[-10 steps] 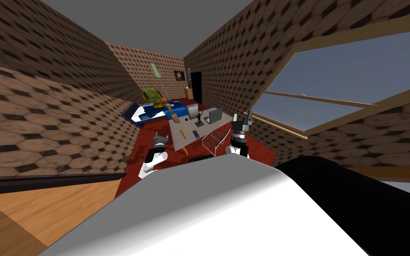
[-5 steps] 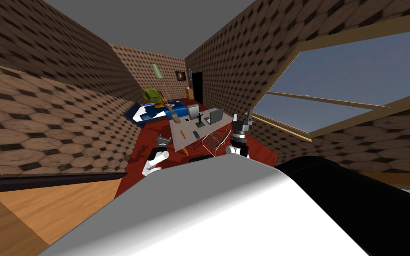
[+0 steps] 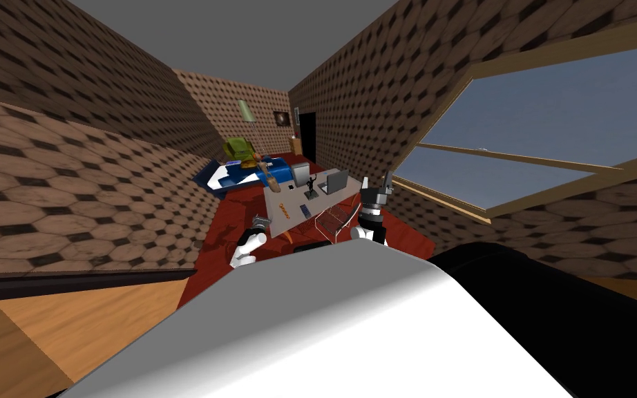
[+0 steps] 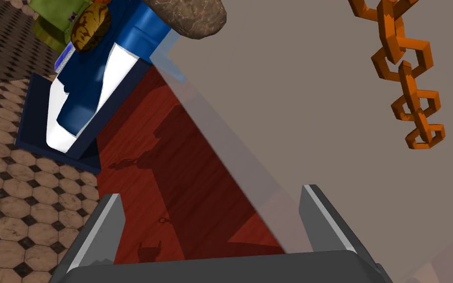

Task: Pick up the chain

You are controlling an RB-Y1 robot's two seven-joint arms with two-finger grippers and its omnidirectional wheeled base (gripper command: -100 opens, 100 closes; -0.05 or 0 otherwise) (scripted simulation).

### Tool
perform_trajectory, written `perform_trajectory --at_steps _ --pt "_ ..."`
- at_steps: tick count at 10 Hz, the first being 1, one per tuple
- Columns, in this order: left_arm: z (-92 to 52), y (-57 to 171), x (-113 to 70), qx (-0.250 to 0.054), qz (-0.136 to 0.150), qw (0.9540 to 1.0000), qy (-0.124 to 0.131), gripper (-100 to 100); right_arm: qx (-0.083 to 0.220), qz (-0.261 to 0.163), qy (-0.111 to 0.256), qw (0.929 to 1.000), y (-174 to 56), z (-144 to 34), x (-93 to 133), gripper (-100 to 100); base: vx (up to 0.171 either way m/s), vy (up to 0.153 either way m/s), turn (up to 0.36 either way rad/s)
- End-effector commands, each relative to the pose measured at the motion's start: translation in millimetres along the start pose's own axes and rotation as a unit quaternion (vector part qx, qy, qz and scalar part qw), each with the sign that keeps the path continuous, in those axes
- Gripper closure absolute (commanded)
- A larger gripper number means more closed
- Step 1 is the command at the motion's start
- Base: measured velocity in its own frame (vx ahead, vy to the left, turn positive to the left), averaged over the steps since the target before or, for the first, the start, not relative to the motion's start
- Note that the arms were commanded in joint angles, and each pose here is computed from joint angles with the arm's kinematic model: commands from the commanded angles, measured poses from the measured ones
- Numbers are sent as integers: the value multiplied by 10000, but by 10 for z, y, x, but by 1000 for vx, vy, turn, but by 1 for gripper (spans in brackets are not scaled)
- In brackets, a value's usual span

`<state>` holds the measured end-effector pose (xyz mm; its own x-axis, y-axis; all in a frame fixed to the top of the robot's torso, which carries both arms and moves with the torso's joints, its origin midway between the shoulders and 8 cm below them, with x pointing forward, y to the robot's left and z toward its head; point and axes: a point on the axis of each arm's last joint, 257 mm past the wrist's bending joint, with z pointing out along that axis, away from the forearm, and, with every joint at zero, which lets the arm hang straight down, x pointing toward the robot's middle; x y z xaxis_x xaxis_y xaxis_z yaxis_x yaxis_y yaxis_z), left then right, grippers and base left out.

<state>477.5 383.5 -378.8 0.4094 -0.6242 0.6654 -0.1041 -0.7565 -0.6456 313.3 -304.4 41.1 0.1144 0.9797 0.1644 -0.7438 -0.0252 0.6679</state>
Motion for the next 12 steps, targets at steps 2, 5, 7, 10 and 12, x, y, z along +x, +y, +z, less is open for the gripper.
perform_trajectory --at_steps 2,5,7,10,12 --pt "41 381 -57 -414 -394 9982 -203 -100 0 0 0 10000 0 0 0 0 63 5 -8" --pt "72 784 -31 -812 -770 9931 -338 -100 0 0 0 10000 0 0 0 0 74 12 -30" --pt "73 1043 37 -1045 -989 9889 -384 -100 0 0 0 10000 0 0 0 0 39 3 -14" --pt "46 1431 195 -1368 -1298 9812 -411 -100 0 0 0 10000 0 0 0 0 68 16 -50" --pt "67 1394 166 -1328 -1257 9823 -409 0 0 0 0 10000 0 0 0 0 11 2 -3"
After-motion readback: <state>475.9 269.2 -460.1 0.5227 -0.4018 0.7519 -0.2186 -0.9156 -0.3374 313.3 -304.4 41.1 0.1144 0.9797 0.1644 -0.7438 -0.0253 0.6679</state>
